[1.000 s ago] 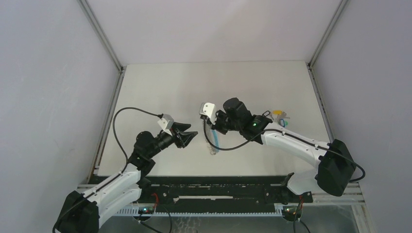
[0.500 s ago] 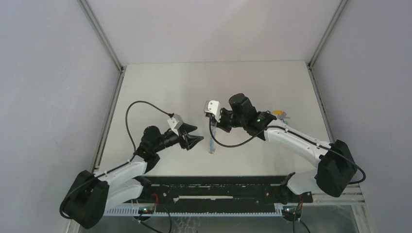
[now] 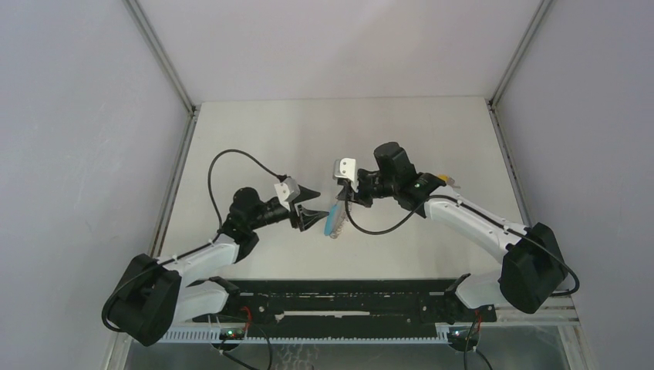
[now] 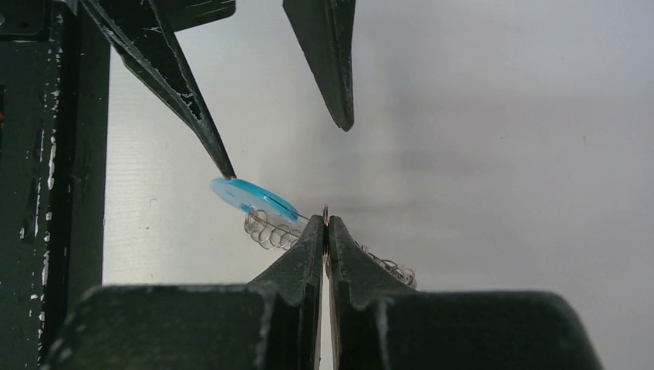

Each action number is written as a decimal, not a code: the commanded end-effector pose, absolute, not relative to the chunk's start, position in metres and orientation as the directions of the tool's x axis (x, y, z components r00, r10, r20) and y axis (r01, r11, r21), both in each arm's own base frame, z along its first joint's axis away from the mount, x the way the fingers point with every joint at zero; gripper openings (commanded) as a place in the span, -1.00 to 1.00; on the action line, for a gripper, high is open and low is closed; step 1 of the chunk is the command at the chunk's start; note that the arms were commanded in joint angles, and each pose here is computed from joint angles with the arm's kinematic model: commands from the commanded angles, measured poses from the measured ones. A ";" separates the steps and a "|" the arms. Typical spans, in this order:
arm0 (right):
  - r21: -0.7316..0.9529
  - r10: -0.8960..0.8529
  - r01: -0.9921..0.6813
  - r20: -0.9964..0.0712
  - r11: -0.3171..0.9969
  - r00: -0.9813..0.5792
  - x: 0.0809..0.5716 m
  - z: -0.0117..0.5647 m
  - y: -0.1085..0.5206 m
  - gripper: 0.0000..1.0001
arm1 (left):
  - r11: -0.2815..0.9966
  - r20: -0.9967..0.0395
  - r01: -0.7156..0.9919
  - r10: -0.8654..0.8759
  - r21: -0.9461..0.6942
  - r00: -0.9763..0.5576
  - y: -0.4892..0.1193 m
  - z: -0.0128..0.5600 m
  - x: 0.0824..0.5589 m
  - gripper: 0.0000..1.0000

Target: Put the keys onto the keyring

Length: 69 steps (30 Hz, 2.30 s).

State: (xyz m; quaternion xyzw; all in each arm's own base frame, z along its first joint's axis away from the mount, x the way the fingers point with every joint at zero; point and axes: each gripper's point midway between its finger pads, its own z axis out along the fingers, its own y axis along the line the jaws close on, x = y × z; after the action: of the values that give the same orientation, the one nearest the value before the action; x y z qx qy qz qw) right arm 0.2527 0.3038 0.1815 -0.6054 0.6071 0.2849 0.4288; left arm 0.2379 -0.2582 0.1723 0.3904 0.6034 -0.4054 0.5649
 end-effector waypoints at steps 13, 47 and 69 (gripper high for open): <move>-0.283 -0.365 -0.956 -0.885 -0.070 0.289 0.231 0.212 0.314 -1.00 | 0.206 -0.985 0.964 -0.015 0.166 0.172 -0.267 0.213 0.220 0.16; -0.295 -0.293 -0.941 -0.897 -0.165 0.332 0.220 0.209 0.334 -1.00 | 0.163 -0.992 0.980 -0.037 0.113 0.121 -0.279 0.216 0.228 -0.30; -0.254 -0.311 -0.951 -0.902 -0.177 0.298 0.216 0.199 0.336 -1.00 | 0.138 -0.998 0.988 -0.005 0.064 0.066 -0.284 0.201 0.230 -1.00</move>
State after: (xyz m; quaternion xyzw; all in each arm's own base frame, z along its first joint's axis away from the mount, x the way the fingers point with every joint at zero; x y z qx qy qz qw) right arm 0.2244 0.3263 0.1826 -0.6703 0.5022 0.3454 0.4233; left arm 0.2196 -0.2764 0.1752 0.4680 0.5427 -0.4554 0.5283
